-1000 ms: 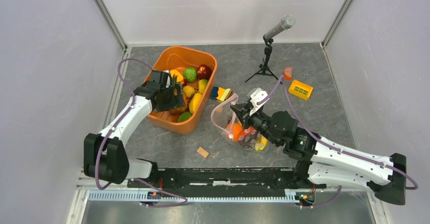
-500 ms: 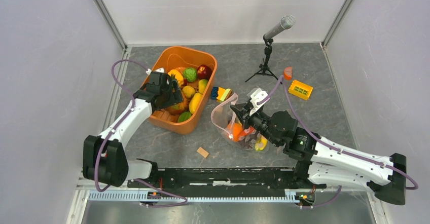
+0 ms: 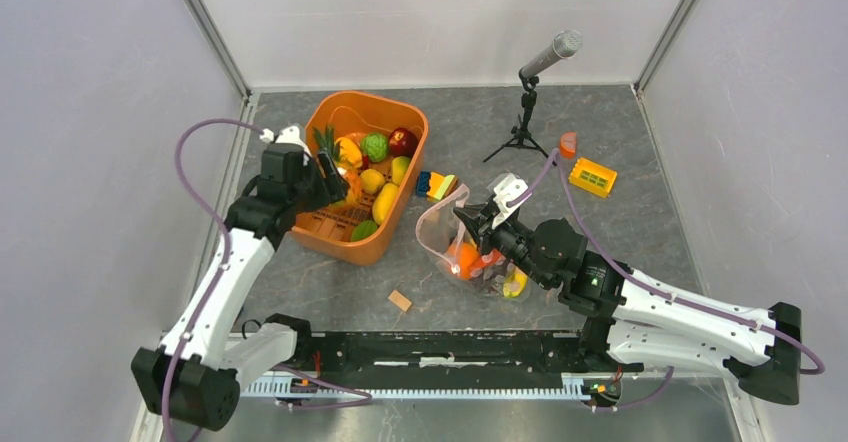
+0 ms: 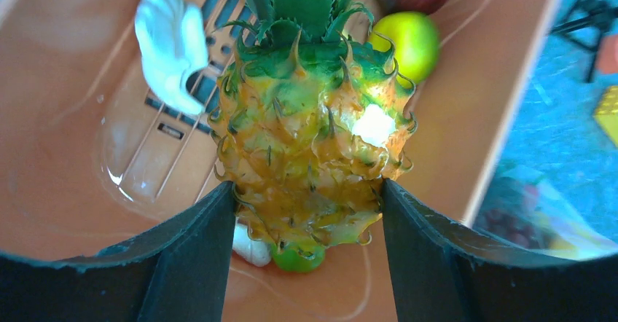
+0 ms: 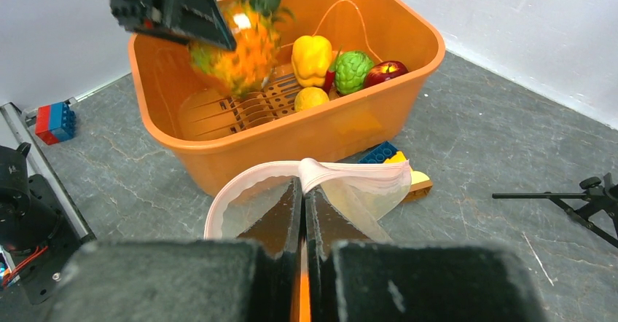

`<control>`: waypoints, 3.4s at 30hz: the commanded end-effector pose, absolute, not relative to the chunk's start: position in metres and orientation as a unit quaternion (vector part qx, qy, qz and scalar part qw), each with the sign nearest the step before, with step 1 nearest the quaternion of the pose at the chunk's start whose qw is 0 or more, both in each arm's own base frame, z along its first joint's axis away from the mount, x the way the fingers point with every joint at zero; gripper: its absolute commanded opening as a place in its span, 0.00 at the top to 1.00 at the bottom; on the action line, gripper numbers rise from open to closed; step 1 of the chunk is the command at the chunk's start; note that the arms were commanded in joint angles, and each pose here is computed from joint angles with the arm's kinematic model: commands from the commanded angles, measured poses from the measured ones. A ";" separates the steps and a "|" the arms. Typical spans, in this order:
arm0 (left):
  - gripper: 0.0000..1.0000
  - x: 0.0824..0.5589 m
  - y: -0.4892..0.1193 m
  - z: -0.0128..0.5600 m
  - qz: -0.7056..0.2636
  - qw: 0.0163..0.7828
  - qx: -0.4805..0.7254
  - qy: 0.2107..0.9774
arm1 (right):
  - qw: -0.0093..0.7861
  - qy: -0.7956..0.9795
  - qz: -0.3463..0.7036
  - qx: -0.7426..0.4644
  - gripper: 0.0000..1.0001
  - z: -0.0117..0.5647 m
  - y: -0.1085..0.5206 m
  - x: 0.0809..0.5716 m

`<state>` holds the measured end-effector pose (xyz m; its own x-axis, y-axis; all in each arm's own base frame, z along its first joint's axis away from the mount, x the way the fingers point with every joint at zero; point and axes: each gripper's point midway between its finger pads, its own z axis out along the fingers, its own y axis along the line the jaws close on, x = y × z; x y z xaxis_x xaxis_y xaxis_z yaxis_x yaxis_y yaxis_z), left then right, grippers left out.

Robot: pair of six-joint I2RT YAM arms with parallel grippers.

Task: Place the food in the zip-top bag and seal the zipper
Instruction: Pick up the fake fruit from the bin, then place the fake fruit in the zipper food storage bag.

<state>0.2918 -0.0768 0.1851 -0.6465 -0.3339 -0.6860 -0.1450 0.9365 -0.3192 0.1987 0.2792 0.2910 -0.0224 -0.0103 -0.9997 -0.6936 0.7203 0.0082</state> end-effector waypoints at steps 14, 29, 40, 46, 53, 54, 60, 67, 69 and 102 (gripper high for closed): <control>0.49 0.202 -0.145 0.343 -0.351 0.517 0.103 0.774 | 0.669 0.636 0.292 -0.251 0.97 0.311 0.280 0.196; 0.52 0.203 -0.237 0.381 -0.531 0.540 0.099 0.645 | 0.657 0.614 0.399 -0.180 0.98 0.345 0.291 0.184; 0.50 0.198 -0.284 0.341 -0.525 0.520 0.116 0.664 | 0.670 0.633 0.381 -0.075 0.96 0.341 0.248 0.195; 0.48 0.190 -0.295 0.322 -0.523 0.521 0.121 0.664 | 0.668 0.644 0.371 -0.033 0.96 0.336 0.235 0.201; 0.47 0.178 -0.314 0.291 -0.508 0.504 0.160 0.680 | 0.669 0.649 0.363 -0.001 0.96 0.334 0.224 0.205; 0.46 0.176 -0.317 0.287 -0.502 0.505 0.168 0.682 | 0.669 0.651 0.359 0.004 0.96 0.333 0.222 0.206; 0.46 0.183 -0.316 0.265 -0.445 0.514 0.182 0.710 | 0.673 0.650 0.353 0.014 0.96 0.334 0.213 0.206; 0.43 0.199 -0.304 0.253 -0.374 0.530 0.178 0.740 | 0.675 0.643 0.361 -0.020 0.96 0.340 0.218 0.199; 0.42 0.202 -0.305 0.258 -0.365 0.532 0.186 0.741 | 0.672 0.640 0.368 -0.051 0.95 0.343 0.227 0.195; 0.39 0.175 -0.370 0.241 -0.423 0.476 0.254 0.728 | 0.647 0.671 0.361 0.034 0.96 0.282 0.160 0.179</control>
<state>0.1723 -0.3664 0.2262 -0.4789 -0.0562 -0.8760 0.7416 0.5081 -0.4380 0.1792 0.1689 0.2879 -0.1590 0.5520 -0.8185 -0.4477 0.6986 0.5581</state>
